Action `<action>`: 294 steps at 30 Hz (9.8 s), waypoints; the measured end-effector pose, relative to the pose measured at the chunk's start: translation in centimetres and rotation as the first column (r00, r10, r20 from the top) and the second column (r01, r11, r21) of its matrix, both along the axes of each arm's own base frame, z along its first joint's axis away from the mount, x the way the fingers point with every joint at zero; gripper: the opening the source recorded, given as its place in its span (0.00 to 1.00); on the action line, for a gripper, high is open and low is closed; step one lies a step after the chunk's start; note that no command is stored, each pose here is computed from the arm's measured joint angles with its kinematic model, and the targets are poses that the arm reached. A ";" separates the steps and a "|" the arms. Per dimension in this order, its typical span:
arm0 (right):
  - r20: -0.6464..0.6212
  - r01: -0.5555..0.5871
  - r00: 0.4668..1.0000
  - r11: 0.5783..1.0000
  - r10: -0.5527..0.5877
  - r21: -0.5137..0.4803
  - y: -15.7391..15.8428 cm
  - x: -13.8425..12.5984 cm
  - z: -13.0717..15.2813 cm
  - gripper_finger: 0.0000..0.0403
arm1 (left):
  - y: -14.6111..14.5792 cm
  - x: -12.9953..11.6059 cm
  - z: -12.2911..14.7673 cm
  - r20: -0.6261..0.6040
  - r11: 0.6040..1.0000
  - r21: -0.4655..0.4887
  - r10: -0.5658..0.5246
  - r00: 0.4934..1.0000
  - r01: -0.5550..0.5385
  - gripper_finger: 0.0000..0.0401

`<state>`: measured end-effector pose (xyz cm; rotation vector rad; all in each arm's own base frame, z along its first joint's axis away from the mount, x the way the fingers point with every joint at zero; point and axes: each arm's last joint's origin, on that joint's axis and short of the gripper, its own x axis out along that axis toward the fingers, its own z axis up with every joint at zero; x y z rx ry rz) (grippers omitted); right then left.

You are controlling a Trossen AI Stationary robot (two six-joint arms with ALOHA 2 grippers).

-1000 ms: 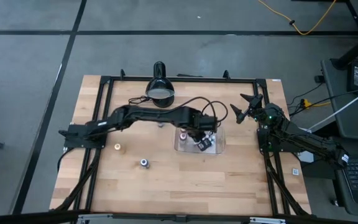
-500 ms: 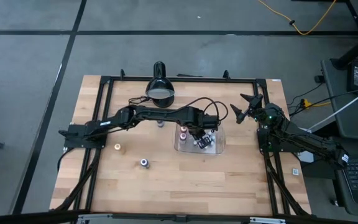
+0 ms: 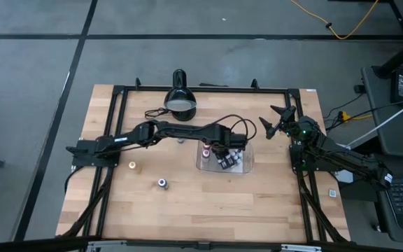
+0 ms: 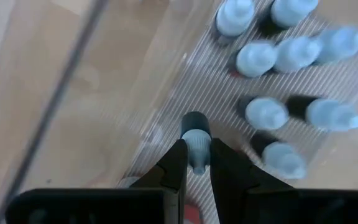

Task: Pick & Place food coloring
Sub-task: Put the small blue food coloring bottle into the transparent bin, then put the big blue food coloring bottle into the transparent bin

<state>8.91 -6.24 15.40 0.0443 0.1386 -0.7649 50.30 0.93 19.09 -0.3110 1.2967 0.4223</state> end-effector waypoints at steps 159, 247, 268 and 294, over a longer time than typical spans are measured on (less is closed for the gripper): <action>-0.001 0.000 1.000 1.000 0.000 0.001 0.0 0.0 0.0 0.98 | -1.3 -15.5 6.0 0.036 0.850 0.235 0.478 0.878 -0.472 0.66; -0.001 0.000 1.000 1.000 0.000 0.000 0.0 0.0 0.0 0.98 | 0.7 -25.8 -1.8 0.580 0.909 0.252 0.132 0.804 -0.331 0.66; -0.001 0.000 1.000 1.000 0.000 0.001 0.0 0.0 0.0 0.98 | 0.9 -25.6 -2.2 0.570 0.911 0.234 0.155 0.807 -0.341 0.49; -0.002 -0.001 1.000 1.000 0.001 -0.001 0.0 0.0 0.0 0.98 | -2.2 -26.0 0.3 0.596 0.958 0.170 0.085 0.799 -0.229 0.26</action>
